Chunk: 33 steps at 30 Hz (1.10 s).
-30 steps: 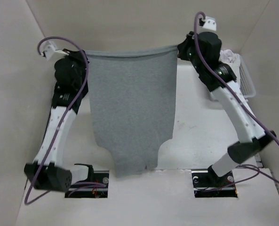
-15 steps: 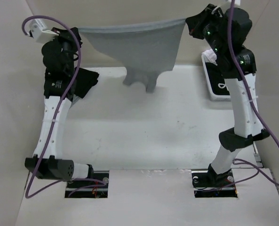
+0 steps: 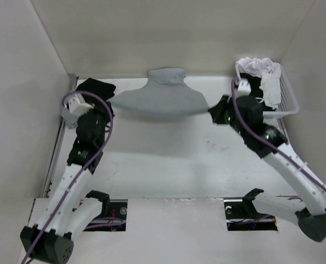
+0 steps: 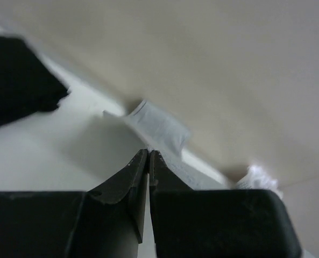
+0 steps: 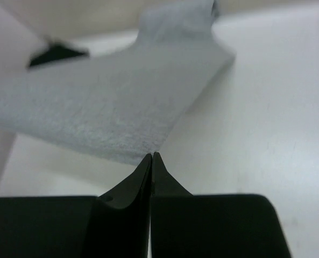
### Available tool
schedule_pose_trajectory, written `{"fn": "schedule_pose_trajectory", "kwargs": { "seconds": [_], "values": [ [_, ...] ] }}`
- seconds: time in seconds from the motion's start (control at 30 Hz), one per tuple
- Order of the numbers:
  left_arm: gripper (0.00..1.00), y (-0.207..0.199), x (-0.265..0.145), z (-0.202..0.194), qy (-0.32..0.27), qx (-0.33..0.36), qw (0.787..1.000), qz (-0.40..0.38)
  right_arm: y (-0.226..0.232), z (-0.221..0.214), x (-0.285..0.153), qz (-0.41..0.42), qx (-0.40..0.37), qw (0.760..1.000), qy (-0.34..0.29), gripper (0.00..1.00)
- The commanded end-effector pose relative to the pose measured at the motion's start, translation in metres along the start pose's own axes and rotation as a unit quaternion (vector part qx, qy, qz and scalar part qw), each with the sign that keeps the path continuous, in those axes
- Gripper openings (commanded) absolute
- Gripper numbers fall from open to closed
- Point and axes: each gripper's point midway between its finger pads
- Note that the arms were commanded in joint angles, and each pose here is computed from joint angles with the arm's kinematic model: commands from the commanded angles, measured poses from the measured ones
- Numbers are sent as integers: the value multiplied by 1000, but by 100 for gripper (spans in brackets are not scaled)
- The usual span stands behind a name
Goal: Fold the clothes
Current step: Flatten the tank top out, then fold the tank top
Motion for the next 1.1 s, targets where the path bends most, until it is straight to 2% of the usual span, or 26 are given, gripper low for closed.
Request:
{"fn": "schedule_pose_trajectory", "kwargs": {
  "seconds": [0.0,0.1,0.23,0.37,0.43,0.53,0.67,0.87,1.07],
  "values": [
    [0,32,-45,0,-31,-5,999,17,10,-35,-36,25,35,999,-29,0],
    [0,79,-82,-29,11,15,998,52,13,-131,-56,42,56,996,55,0],
    [0,117,-123,-58,67,5,995,79,20,-225,-89,63,79,982,160,0],
    [0,138,-149,-80,119,-12,987,103,40,-283,-129,103,83,961,243,0],
    [0,144,-156,-85,127,-29,985,111,48,-293,-143,116,80,955,260,0],
    [0,146,-153,-79,109,-30,986,120,60,-290,-146,122,70,955,263,0],
    [0,133,-127,-70,71,-25,990,115,72,-258,-107,116,50,969,212,0],
    [0,108,-50,-55,-2,-31,993,111,51,-167,4,70,50,991,106,0],
    [0,101,59,-50,-38,-43,989,133,14,-89,115,38,73,995,60,0]
  ]
}}
Point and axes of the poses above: each gripper's point midway between its finger pads, its own x axis out along the fingers, its own y axis along the line the jaws close on, z = x × y, and after that the axes turned 8 degrees about -x, right-handed
